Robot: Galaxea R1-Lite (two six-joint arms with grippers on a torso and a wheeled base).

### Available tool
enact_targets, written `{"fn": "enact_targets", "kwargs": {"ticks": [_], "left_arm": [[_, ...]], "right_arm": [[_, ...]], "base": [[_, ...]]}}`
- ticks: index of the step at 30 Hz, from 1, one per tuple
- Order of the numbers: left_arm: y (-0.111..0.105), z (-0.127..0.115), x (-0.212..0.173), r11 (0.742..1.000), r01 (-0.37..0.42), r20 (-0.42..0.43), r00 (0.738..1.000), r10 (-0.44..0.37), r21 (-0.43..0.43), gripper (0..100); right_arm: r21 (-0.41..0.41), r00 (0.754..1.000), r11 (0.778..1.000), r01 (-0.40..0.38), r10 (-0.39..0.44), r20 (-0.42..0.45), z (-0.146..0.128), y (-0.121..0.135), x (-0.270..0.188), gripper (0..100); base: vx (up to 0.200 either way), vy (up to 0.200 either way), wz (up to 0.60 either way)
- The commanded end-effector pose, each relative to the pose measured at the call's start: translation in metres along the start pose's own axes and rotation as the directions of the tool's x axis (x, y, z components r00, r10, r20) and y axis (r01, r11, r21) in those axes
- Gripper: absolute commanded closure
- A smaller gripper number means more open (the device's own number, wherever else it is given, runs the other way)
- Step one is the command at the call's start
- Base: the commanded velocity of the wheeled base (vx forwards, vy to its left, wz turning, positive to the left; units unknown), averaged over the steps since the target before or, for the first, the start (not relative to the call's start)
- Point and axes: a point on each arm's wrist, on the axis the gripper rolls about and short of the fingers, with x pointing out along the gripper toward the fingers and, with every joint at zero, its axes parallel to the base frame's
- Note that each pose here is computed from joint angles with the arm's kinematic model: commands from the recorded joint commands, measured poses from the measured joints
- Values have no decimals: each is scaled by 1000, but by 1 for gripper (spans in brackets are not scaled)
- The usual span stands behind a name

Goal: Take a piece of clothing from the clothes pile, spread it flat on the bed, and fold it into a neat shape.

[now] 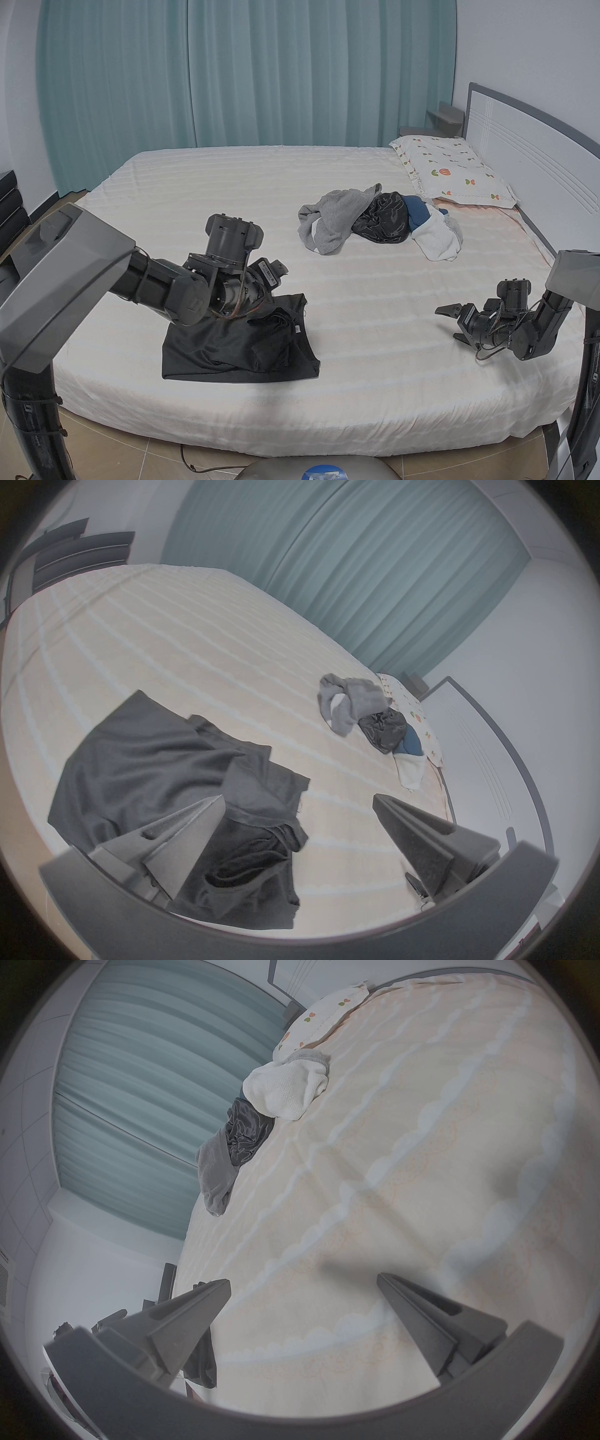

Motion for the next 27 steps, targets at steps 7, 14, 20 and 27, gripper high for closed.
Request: {"fn": "enact_targets", "kwargs": {"ticks": [7,14,20,27], "left_arm": [[42,23,-19,993,-68,-4,998,68,-97,0],[52,28,-29,979,-56,-34,998,50,-196,0],[82,27,-36,959,-67,-140,990,29,-275,0],[106,24,-31,931,-37,-116,993,-6,-363,0]], "right_arm": [[-28,1000,999,-24,24,-9,-7,18,-6,0],[-81,1000,996,-26,25,-9,-25,43,-10,0],[-152,999,988,12,-6,38,-47,74,-7,0],[-216,1000,976,-4,4,0,-75,101,2,0]], "base": [[0,0,0],[0,86,0],[0,200,0],[0,200,0]]}}
